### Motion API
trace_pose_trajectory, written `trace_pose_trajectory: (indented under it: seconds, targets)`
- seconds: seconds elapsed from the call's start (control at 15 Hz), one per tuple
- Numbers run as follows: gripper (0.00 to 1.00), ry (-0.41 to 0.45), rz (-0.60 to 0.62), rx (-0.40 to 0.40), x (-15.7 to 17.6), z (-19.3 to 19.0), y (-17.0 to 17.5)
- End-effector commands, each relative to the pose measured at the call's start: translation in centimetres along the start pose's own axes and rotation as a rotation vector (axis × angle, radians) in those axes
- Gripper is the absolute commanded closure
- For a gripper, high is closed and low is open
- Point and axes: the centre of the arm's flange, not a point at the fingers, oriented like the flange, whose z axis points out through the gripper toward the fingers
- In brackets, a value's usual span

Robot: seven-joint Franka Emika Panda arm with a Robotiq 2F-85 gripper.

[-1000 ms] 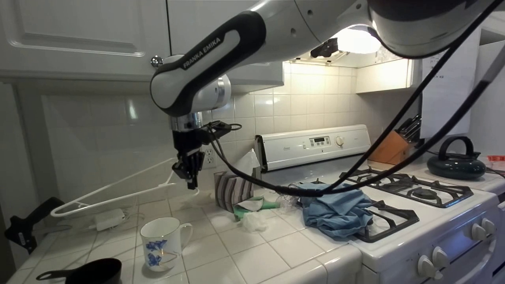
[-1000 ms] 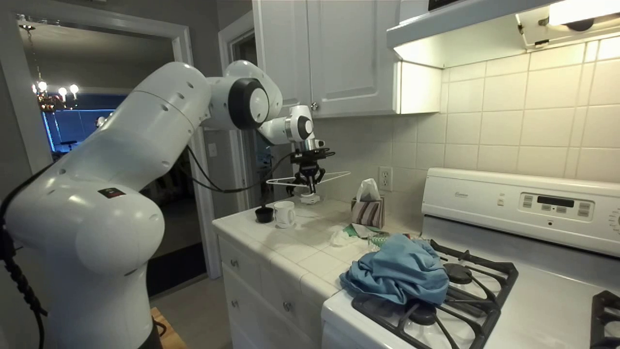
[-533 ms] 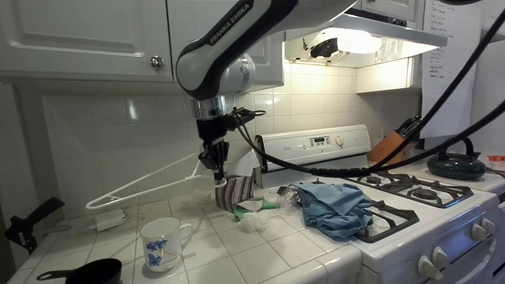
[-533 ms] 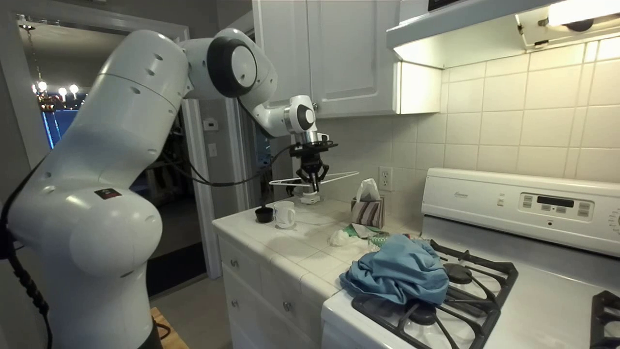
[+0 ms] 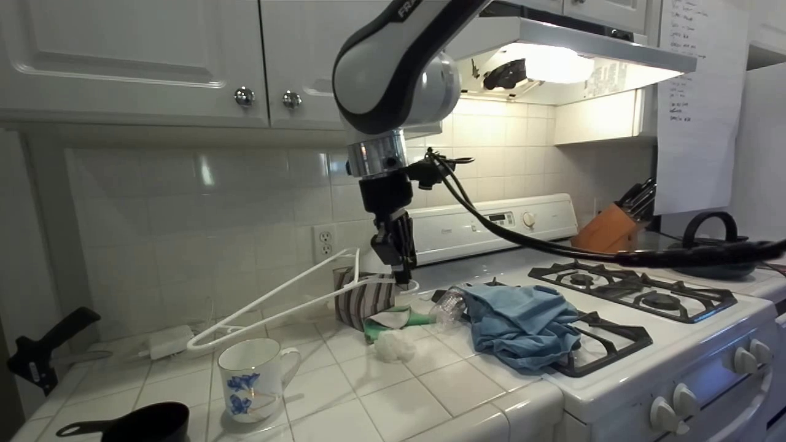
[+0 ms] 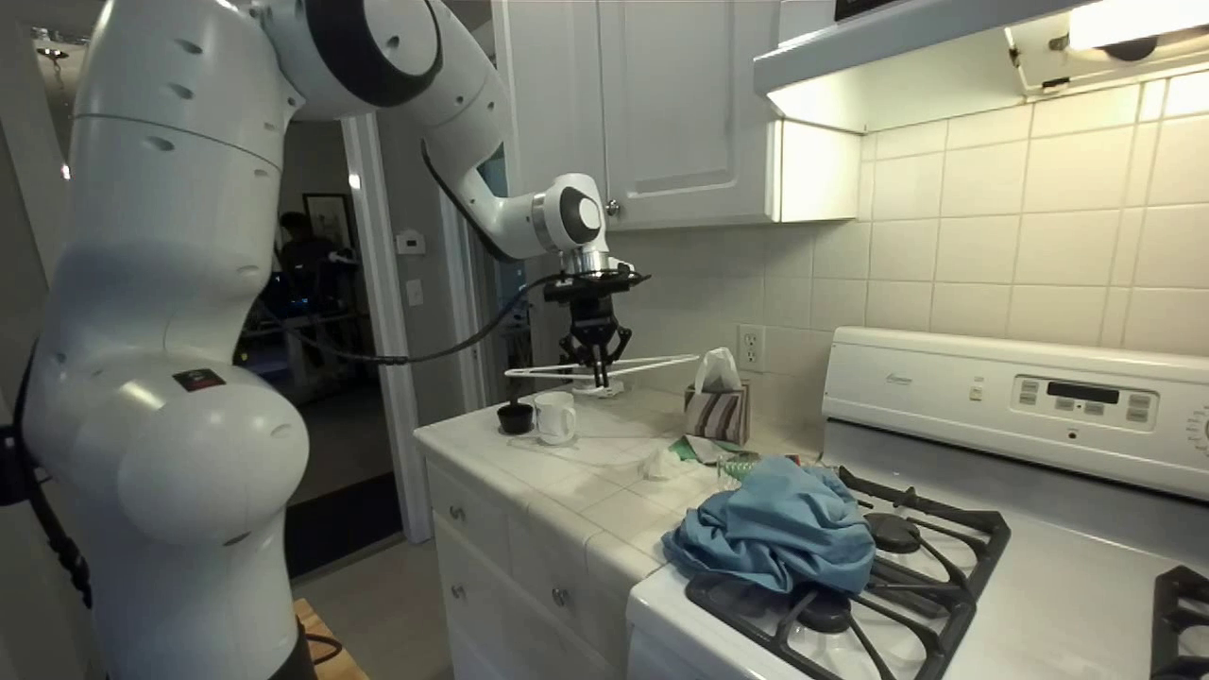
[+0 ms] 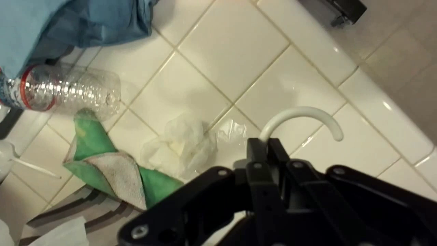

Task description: Hang the white hanger on the right upper cabinet door.

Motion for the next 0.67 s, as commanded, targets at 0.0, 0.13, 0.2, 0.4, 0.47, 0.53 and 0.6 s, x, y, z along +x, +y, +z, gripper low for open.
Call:
trace_pose_trajectory:
  seconds: [0.0, 0.13, 0.2, 0.4, 0.47, 0.53, 0.6]
  targets:
    - [0.98, -0.022, -0.073, -0.012, -7.9, -0.5, -3.4]
    - [0.98, -0.028, -0.112, -0.058, -10.1, -1.6, -4.5]
    - [0.98, -0.034, -0.133, -0.086, -10.9, -2.1, -5.1]
    - [0.98, -0.045, -0.247, -0.203, -12.5, -5.0, -6.3]
    - [0.98, -0.048, -0.288, -0.234, -12.7, -5.9, -6.5]
    - [0.98, -0.056, -0.326, -0.267, -12.8, -7.2, -6.8]
    - [0.98, -0.068, -0.359, -0.304, -12.5, -8.4, -6.7]
